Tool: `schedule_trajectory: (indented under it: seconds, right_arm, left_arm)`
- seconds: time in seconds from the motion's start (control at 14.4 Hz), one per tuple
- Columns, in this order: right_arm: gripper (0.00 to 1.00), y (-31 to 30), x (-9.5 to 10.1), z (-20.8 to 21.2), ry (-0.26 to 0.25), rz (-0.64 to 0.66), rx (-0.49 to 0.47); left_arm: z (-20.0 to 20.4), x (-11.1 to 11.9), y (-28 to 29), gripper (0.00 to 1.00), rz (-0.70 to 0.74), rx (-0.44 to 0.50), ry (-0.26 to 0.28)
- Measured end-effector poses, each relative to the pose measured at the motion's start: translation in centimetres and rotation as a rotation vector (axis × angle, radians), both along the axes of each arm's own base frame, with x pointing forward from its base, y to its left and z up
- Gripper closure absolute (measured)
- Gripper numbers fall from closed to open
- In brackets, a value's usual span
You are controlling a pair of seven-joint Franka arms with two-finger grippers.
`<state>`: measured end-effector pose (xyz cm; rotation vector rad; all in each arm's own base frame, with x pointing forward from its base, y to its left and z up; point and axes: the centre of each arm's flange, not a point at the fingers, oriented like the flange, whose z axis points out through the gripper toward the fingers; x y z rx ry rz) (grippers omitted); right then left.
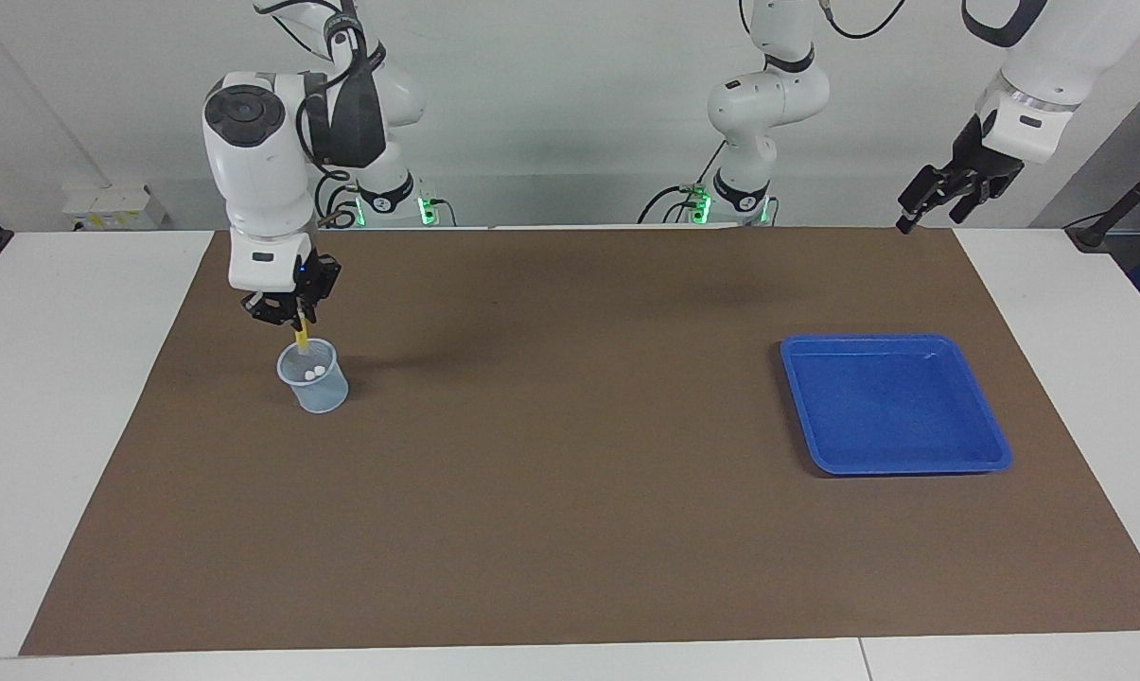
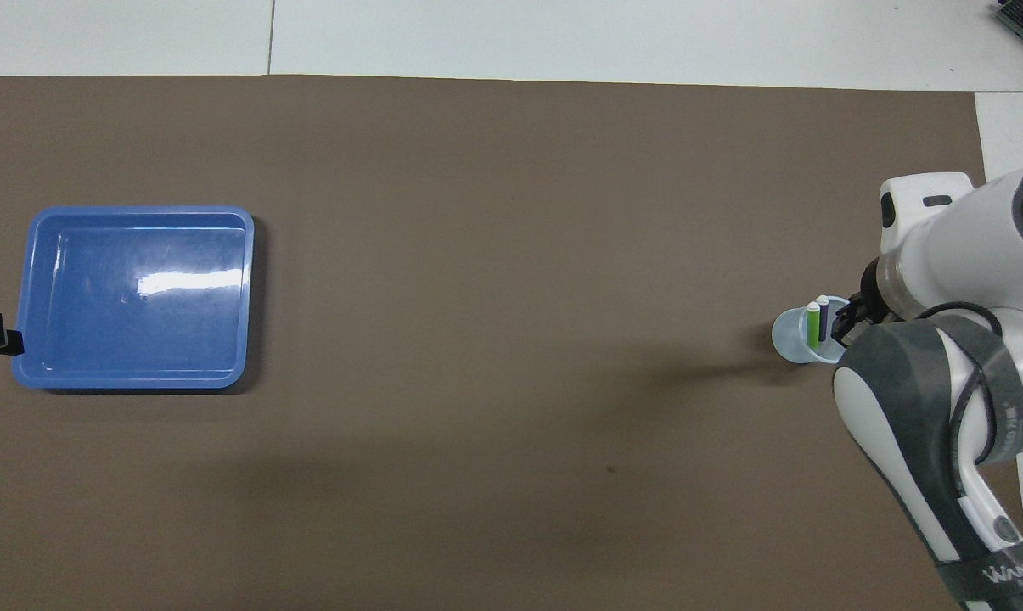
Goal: Transfer and insert pens with both arms
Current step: 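Insert the yellow pen into the clear cup with the right gripper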
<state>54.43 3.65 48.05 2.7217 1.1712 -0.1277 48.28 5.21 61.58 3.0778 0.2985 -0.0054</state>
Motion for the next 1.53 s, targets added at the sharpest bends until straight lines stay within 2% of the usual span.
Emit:
schedule_trajectory:
  seconds: [0.28,0.35,0.76,0.83,1.11,1.53]
  right_arm:
    - [0.81,0.1,-0.5,-0.8,-0.005,0.006,0.000]
    - [0.75,0.0,-0.6,-0.7,-0.005,0.006,0.000]
    - [0.10,0.1,-0.8,0.5,-0.022,0.006,-0.001]
    - [0.01,0.4,-0.8,1.0,-0.026,0.007,0.003]
    - [0.00,3.3,-1.0,2.8,-0.042,-0.005,0.116]
    - [0.00,3.1,-1.0,3.1,-0.055,-0.072,0.130]
  left_arm:
    - [0.4,0.5,-0.1,0.00,-0.006,0.007,-0.014]
    - [0.4,0.7,-0.2,0.00,-0.010,0.015,-0.017]
    - [0.3,1.7,-3.5,0.00,-0.085,0.031,-0.039]
    - [0.2,1.8,-4.5,0.00,-0.104,0.030,-0.038]
    - [0.3,2.9,-5.9,0.00,-0.141,0.015,-0.048]
    - [1.0,5.5,-6.8,0.00,-0.163,0.019,-0.070]
